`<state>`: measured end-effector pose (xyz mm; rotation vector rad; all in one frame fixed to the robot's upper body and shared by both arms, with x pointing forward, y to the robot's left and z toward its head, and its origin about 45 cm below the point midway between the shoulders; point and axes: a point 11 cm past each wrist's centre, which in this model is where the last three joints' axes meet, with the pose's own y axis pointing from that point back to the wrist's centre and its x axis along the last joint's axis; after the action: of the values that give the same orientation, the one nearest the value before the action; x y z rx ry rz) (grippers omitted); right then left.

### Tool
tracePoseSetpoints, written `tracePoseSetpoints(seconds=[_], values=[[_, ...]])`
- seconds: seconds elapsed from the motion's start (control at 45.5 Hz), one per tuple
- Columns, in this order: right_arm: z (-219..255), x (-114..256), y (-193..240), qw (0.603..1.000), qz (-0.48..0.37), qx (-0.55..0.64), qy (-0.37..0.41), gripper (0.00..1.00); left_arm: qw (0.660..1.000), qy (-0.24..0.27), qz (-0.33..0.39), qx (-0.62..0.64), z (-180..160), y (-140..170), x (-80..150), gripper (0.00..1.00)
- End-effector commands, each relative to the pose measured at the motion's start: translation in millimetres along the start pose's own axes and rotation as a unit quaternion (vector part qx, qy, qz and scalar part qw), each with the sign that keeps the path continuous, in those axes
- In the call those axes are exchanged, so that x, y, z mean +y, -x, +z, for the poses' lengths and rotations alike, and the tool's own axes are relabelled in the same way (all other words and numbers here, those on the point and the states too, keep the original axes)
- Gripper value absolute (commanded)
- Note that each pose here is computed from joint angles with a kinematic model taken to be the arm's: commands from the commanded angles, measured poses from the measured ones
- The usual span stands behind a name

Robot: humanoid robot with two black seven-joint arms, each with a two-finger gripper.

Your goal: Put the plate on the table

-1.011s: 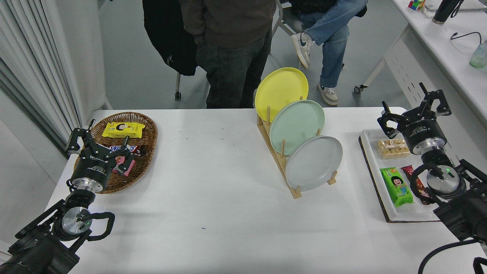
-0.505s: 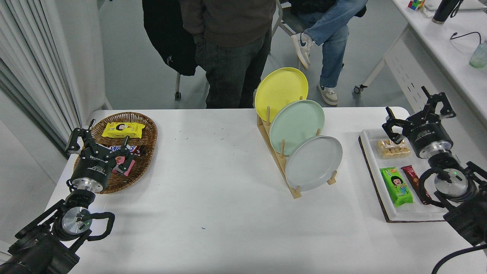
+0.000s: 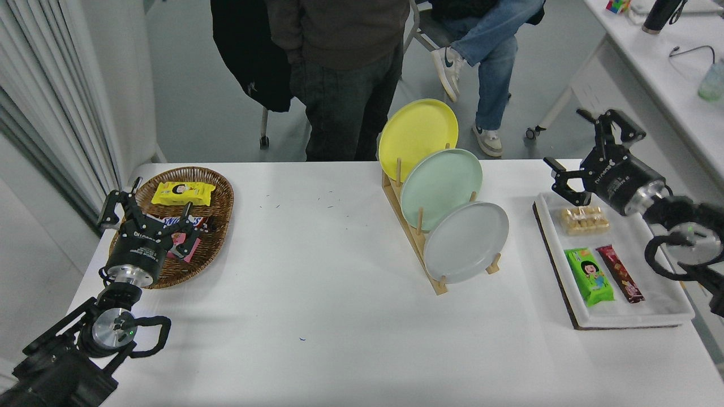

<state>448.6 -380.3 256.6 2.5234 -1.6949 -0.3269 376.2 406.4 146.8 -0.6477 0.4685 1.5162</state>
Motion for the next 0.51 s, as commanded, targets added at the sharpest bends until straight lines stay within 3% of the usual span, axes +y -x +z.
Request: tracePoseSetpoints(seconds=[0.0, 0.11, 0.308, 0.484], values=[[-29, 18, -1, 0.994, -0.032, 0.092, 0.05, 1.0, 1.0, 0.0, 0.0, 0.0, 0, 0, 0, 0.98], [-42, 23, -1, 0.991, -0.047, 0.108, 0.059, 1.0, 1.0, 0.0, 0.0, 0.0, 0, 0, 0, 0.98], [-29, 41, 31, 0.968, -0.18, 0.096, 0.149, 1.0, 1.0, 0.0, 0.0, 0.0, 0, 0, 0, 0.98], [-32, 45, 55, 0.959, -0.224, 0.079, 0.157, 1.0, 1.0, 0.0, 0.0, 0.0, 0, 0, 0, 0.98]])
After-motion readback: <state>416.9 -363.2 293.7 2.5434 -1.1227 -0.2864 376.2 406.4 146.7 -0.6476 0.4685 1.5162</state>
